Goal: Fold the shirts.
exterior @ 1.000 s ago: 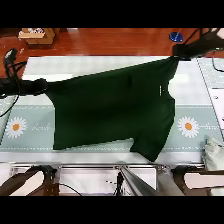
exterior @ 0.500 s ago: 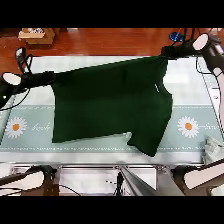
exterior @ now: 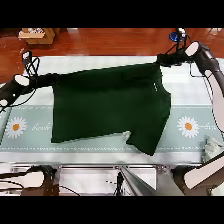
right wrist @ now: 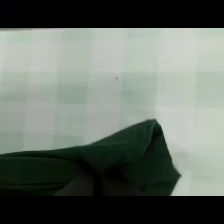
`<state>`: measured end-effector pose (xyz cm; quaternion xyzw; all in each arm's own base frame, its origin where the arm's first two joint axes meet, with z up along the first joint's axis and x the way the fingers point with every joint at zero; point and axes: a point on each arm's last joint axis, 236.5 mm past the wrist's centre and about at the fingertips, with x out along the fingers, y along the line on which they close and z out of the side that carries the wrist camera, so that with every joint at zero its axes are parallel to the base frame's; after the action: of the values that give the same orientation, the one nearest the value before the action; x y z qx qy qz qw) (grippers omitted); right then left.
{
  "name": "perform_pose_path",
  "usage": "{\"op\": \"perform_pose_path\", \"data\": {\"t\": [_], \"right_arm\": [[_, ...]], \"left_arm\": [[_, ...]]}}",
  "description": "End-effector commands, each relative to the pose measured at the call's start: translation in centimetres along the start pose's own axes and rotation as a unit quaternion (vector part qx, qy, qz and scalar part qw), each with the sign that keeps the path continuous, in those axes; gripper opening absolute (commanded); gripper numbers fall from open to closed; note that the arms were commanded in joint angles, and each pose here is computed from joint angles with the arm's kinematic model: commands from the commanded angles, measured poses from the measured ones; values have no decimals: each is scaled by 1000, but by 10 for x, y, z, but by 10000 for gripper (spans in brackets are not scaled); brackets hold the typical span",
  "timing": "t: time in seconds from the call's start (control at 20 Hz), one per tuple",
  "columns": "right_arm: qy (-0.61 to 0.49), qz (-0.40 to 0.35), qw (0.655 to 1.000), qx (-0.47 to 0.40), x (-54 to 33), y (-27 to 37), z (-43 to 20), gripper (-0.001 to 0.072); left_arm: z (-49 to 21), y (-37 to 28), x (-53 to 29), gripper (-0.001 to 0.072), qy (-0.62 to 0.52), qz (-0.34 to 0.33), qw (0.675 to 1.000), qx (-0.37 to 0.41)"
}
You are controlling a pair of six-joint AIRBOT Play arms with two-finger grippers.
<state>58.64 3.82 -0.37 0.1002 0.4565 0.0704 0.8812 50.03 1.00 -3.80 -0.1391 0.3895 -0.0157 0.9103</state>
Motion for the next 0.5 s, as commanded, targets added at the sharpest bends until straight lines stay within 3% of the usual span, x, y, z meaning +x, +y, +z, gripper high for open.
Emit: {"op": "perform_pose_path", "data": {"t": [0.0,0.2,0.45], "right_arm": [[85,-5,996,5,-24,-6,-36,44],[190,-11,982,11,-23,-2,-90,44],[219,-37,975,8,-11,-10,-110,45]], "left_arm": [[-21,-3,-11,23,77,-25,996,24],[-65,-17,-19,23,171,-60,983,18],[-83,-6,-17,24,204,-43,978,9]]}}
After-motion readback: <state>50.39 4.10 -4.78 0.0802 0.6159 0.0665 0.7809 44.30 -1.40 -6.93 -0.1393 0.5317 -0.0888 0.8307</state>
